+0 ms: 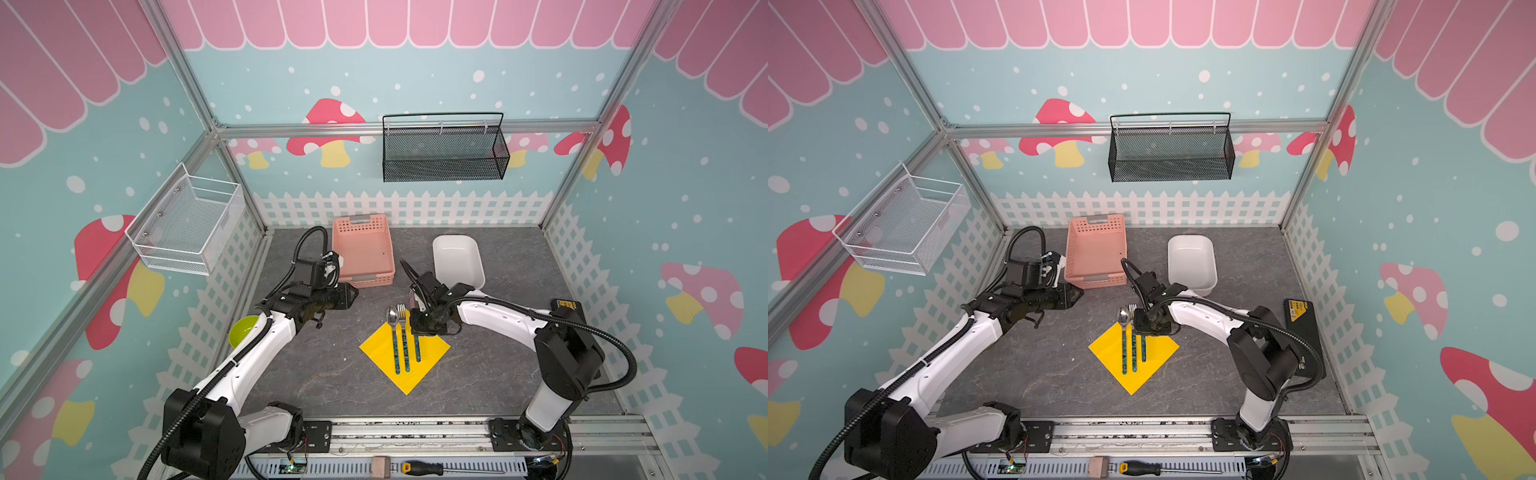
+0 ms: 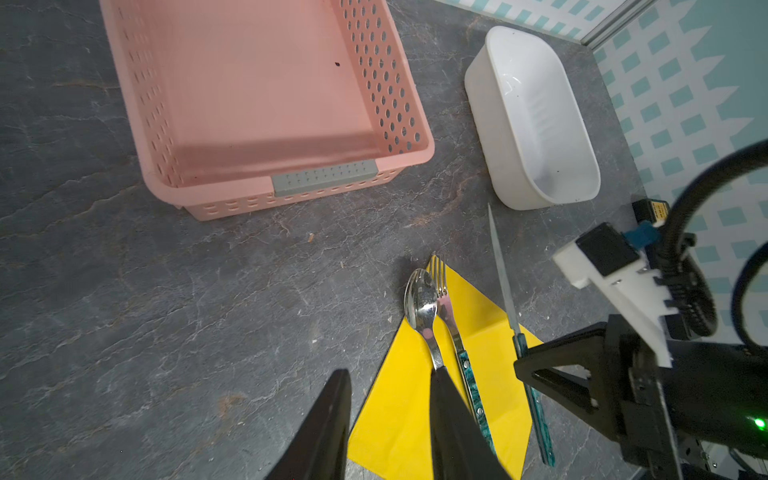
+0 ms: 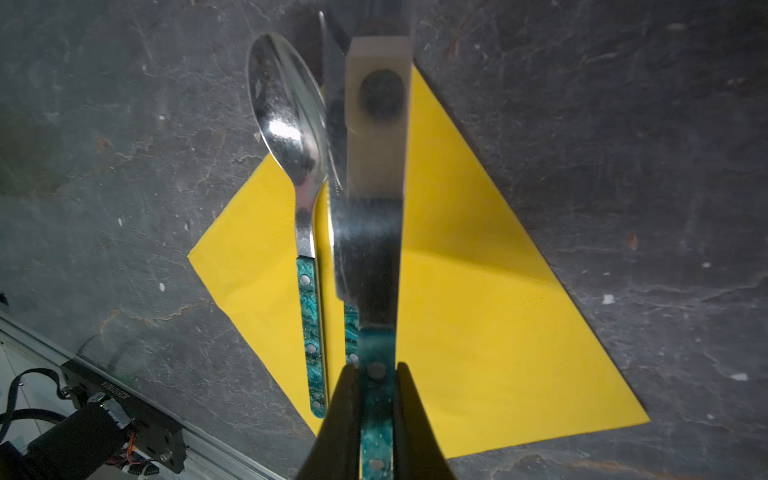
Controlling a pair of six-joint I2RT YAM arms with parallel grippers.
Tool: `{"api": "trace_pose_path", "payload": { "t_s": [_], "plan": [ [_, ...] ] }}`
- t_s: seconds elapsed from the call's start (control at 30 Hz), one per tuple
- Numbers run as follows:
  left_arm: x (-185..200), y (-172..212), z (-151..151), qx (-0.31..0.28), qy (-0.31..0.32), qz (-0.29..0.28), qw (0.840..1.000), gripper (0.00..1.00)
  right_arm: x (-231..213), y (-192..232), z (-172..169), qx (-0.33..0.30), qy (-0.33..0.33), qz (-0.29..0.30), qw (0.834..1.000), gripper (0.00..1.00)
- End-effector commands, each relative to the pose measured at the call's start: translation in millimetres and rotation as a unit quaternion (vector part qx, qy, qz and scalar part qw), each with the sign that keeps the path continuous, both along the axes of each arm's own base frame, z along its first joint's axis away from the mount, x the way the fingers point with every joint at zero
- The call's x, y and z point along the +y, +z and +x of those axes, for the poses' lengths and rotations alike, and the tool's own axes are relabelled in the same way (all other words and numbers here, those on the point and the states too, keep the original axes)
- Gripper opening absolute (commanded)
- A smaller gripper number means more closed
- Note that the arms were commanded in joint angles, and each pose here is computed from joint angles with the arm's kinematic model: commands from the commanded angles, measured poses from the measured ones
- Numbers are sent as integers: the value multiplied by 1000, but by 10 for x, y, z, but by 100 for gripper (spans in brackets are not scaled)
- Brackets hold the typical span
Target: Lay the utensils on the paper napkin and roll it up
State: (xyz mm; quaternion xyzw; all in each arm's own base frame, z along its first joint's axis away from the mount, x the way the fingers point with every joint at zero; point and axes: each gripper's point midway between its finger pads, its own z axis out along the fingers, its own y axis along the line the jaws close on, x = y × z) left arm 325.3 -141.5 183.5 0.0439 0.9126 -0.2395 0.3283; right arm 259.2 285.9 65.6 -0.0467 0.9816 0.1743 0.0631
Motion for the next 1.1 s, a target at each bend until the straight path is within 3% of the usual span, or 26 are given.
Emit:
{"api": "trace_pose_path", "payload": {
  "t_s": [0.0, 1.07],
  "plan": [
    [-33, 108, -34, -9, -9, 13, 1000, 35, 28, -96, -33, 14, 6, -14, 1000, 0],
    [-176, -2, -83, 29, -31, -33, 999, 39, 74, -373, -63, 45, 3, -38, 998, 0]
  ]
}}
